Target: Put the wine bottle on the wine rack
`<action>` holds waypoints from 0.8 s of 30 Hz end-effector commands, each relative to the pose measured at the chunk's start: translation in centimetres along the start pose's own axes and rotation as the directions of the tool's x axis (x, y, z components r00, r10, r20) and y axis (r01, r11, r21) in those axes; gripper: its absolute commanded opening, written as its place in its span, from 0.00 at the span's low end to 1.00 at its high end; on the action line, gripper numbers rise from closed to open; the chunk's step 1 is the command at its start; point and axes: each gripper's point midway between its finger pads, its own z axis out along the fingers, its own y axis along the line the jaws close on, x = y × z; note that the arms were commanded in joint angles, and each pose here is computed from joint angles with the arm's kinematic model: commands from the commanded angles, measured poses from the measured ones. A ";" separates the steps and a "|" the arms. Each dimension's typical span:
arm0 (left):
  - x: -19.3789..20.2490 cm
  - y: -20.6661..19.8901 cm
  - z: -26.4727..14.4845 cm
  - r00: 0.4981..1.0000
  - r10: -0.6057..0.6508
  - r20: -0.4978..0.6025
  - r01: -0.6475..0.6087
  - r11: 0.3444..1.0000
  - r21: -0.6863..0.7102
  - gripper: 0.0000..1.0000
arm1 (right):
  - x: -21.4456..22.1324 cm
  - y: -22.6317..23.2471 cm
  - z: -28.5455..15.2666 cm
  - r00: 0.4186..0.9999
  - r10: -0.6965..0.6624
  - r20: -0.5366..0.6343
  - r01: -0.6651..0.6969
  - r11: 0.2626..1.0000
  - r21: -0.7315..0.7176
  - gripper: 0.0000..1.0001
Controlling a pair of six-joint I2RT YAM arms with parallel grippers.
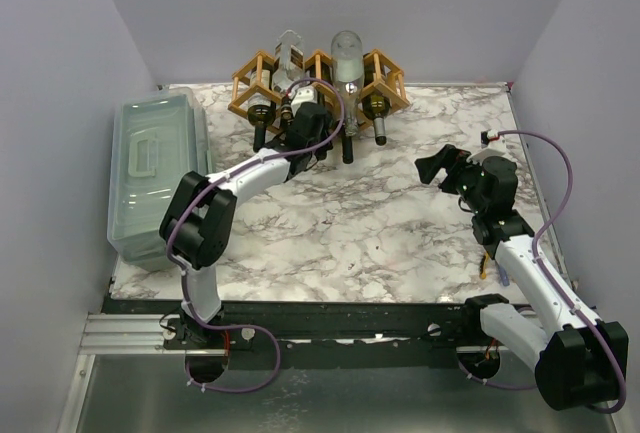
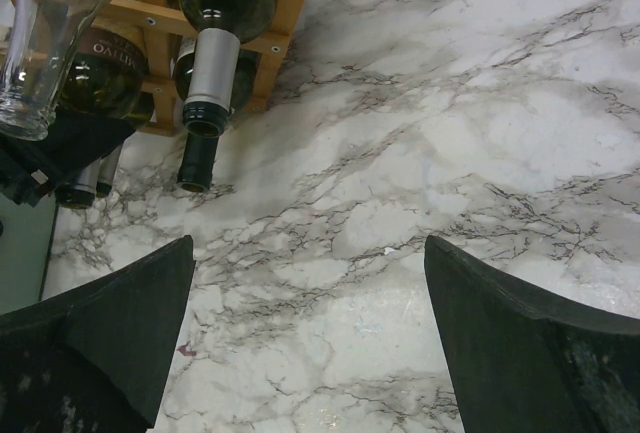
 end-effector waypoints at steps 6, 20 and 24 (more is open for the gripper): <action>-4.6 -0.9 0.8 0.994 -0.094 0.057 0.090 0.994 0.062 0.12 | -0.4 -0.3 0.0 1.000 -0.003 0.025 0.003 1.000 0.011 1.00; -4.2 -1.0 -0.6 0.992 -0.122 -0.011 0.122 0.987 0.103 0.61 | -0.4 -0.1 0.0 1.000 -0.004 0.014 0.004 1.000 0.006 1.00; -3.7 -0.6 -1.6 0.992 -0.122 -0.035 0.125 0.988 0.095 0.76 | -0.5 -0.1 -0.1 1.000 -0.007 0.018 0.007 1.000 0.012 1.00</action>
